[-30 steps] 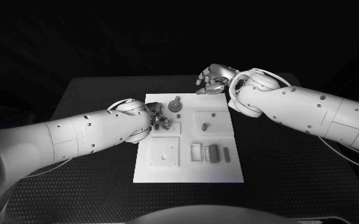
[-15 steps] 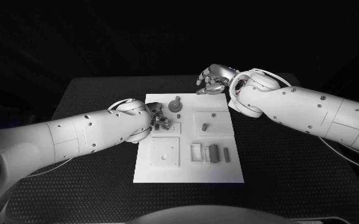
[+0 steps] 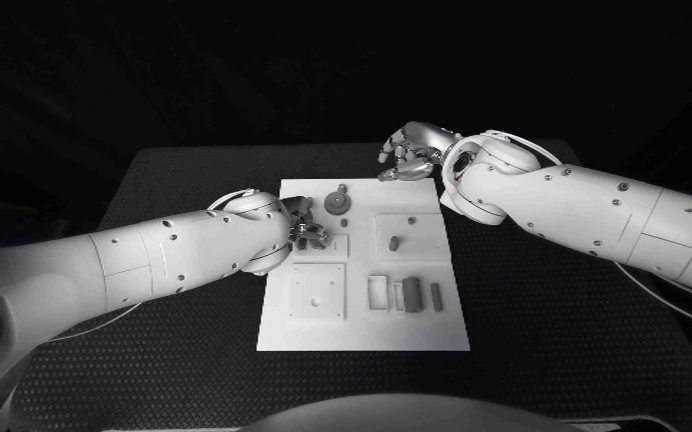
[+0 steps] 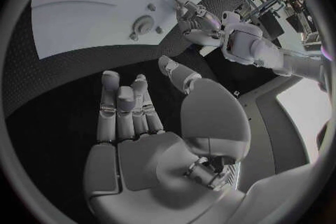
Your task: Assemble the parts on the task board
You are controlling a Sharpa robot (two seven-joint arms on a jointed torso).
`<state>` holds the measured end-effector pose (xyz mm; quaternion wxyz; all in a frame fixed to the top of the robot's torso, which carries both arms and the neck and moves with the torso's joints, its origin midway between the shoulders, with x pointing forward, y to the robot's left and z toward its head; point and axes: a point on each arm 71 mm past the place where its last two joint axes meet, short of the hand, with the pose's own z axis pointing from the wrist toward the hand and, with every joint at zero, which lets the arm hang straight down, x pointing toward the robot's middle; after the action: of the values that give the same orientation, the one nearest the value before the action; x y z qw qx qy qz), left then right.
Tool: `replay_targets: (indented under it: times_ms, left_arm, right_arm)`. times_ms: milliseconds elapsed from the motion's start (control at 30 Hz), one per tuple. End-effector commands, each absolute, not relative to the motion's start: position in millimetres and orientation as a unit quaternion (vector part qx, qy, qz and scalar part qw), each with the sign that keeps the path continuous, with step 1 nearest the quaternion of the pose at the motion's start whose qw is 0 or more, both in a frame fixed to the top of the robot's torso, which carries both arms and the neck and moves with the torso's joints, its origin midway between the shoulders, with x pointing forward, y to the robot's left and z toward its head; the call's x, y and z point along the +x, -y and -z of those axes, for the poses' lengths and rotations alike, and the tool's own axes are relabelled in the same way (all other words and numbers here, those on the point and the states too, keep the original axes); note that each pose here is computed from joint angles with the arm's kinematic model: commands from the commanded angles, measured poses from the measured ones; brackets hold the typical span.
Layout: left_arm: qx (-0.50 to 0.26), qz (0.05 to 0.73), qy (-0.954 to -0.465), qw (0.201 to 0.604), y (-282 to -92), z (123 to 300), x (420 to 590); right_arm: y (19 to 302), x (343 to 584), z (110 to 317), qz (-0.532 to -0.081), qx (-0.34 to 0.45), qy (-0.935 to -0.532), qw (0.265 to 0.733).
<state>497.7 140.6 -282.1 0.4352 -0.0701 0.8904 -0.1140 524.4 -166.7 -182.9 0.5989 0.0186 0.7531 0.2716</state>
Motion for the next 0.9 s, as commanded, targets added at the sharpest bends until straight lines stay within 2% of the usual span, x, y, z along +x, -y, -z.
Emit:
replay_targets:
  times_ms: [33, 900]
  left_arm:
    - [-0.067, 0.113, -0.898, 0.421, -139.5, 285.4, 495.0]
    - [-0.073, 0.119, -0.893, 0.428, -139.2, 284.4, 496.3]
  right_arm:
    - [166.3, 524.0, 183.0, -0.273, 0.014, -0.755, 0.596]
    - [167.4, 524.3, 183.2, -0.272, 0.015, -0.755, 0.596]
